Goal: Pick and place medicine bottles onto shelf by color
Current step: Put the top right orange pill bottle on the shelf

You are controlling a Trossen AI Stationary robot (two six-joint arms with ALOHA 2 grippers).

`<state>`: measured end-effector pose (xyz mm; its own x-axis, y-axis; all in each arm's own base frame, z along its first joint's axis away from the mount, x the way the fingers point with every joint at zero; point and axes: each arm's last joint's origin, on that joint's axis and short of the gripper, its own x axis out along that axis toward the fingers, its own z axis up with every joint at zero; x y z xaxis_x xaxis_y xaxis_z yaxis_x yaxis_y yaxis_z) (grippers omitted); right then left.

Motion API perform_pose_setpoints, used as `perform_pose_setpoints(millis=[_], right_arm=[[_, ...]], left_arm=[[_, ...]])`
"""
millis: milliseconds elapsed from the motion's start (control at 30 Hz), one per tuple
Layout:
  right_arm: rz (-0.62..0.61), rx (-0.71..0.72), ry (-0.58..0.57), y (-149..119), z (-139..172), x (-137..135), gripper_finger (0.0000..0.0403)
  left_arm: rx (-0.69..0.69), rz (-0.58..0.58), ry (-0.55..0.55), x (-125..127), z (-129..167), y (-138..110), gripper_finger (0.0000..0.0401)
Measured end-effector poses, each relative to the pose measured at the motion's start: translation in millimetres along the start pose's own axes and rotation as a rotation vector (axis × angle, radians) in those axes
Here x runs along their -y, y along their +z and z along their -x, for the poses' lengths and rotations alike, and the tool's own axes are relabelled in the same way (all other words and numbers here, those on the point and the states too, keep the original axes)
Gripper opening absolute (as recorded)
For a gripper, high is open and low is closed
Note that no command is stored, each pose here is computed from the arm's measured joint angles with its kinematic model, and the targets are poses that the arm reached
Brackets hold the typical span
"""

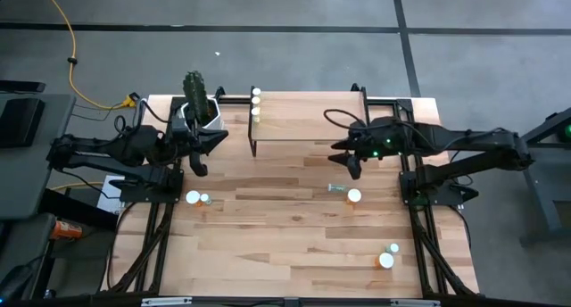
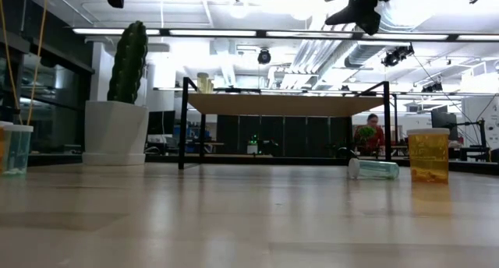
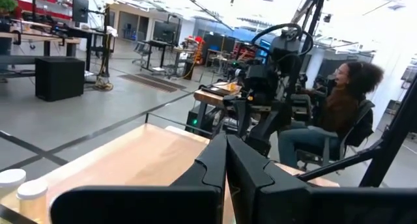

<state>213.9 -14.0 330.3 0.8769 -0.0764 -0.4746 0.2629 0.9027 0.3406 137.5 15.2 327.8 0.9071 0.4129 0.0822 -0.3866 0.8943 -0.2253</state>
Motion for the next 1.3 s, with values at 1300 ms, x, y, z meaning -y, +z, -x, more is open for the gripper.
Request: perform_pose_setpoints(millis=[1300], right_arm=[[-0.237,-0.370,-0.005,-26.3,8.8,6.0,0.0206]], left_arm=[[-0.009,0.007,0.016,-0.8,0.0,-1.0,0.0000]])
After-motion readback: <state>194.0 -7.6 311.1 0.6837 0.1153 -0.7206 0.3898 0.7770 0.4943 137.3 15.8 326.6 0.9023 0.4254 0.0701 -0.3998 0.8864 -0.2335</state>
